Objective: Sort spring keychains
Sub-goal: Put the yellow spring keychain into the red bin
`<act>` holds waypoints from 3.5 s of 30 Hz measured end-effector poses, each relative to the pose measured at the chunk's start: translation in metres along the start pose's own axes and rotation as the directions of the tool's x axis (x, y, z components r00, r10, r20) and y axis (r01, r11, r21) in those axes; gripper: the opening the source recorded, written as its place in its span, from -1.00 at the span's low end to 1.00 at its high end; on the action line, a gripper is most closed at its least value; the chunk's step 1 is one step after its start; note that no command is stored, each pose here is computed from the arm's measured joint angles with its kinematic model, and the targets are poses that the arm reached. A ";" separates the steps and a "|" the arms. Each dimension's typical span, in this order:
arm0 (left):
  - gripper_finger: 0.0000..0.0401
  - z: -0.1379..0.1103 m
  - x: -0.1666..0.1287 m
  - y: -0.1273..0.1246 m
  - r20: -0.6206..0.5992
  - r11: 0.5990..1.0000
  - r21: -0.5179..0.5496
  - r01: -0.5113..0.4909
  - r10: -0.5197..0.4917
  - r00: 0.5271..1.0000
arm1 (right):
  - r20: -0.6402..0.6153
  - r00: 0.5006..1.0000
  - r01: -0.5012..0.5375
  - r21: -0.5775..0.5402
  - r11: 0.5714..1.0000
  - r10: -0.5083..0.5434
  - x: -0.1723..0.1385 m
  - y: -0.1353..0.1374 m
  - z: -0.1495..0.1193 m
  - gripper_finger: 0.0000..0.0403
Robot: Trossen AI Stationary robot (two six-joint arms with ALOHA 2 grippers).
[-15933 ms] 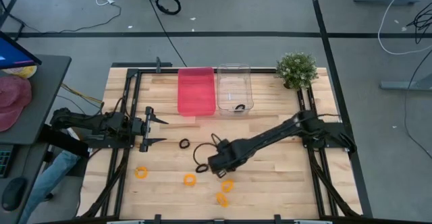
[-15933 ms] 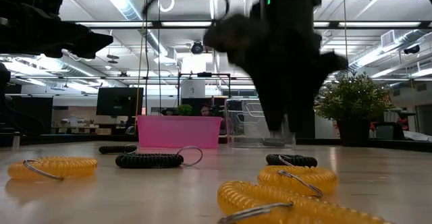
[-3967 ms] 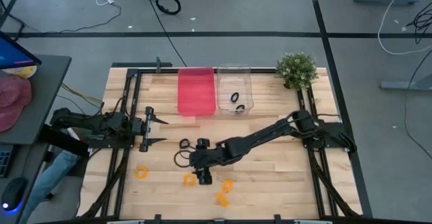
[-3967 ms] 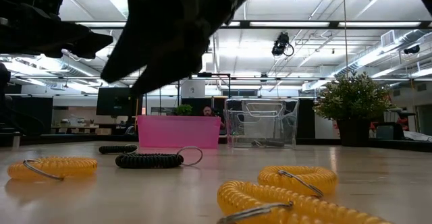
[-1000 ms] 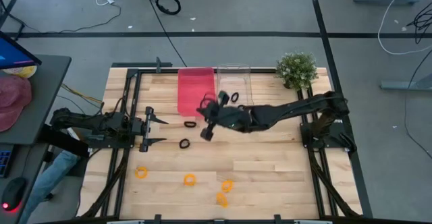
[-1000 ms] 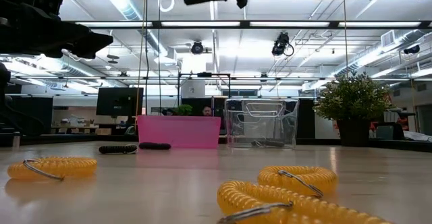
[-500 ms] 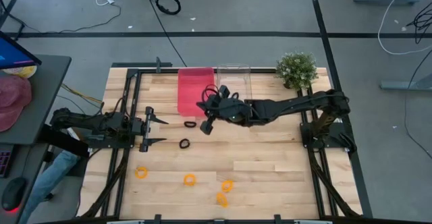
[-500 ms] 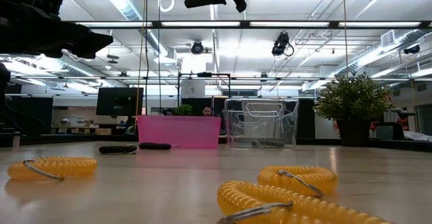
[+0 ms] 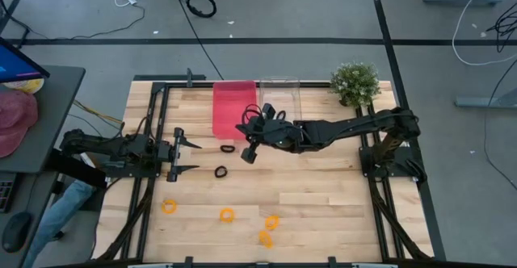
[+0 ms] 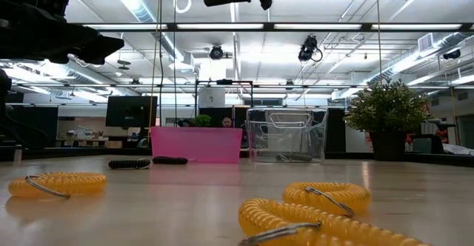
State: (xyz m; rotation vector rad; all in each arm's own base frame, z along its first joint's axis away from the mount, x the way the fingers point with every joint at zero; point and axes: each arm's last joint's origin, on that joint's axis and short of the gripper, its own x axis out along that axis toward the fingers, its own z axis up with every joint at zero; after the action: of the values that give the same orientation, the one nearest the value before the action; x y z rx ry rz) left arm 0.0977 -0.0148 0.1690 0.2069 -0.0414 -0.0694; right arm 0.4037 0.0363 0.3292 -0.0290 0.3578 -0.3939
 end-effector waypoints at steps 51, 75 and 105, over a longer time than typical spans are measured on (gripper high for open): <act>0.49 0.000 0.000 0.000 0.000 1.000 0.000 0.000 0.000 1.000 | -0.264 0.912 -0.356 -0.135 0.925 0.313 -0.109 0.122 -0.052 -0.89; 0.49 0.000 0.000 0.000 0.000 1.000 0.000 0.000 0.000 1.000 | -0.630 0.736 -0.334 -0.022 0.942 0.246 -0.060 0.161 -0.150 0.02; 0.49 0.000 0.000 0.000 0.000 1.000 0.000 0.000 0.000 1.000 | -0.850 0.463 -0.430 0.033 0.902 0.252 -0.019 0.147 -0.198 -0.87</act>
State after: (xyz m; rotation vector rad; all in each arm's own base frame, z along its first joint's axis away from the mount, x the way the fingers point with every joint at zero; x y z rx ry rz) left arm 0.0977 -0.0148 0.1691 0.2069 -0.0416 -0.0694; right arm 0.3732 0.1878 0.1363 0.0570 1.3699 0.0817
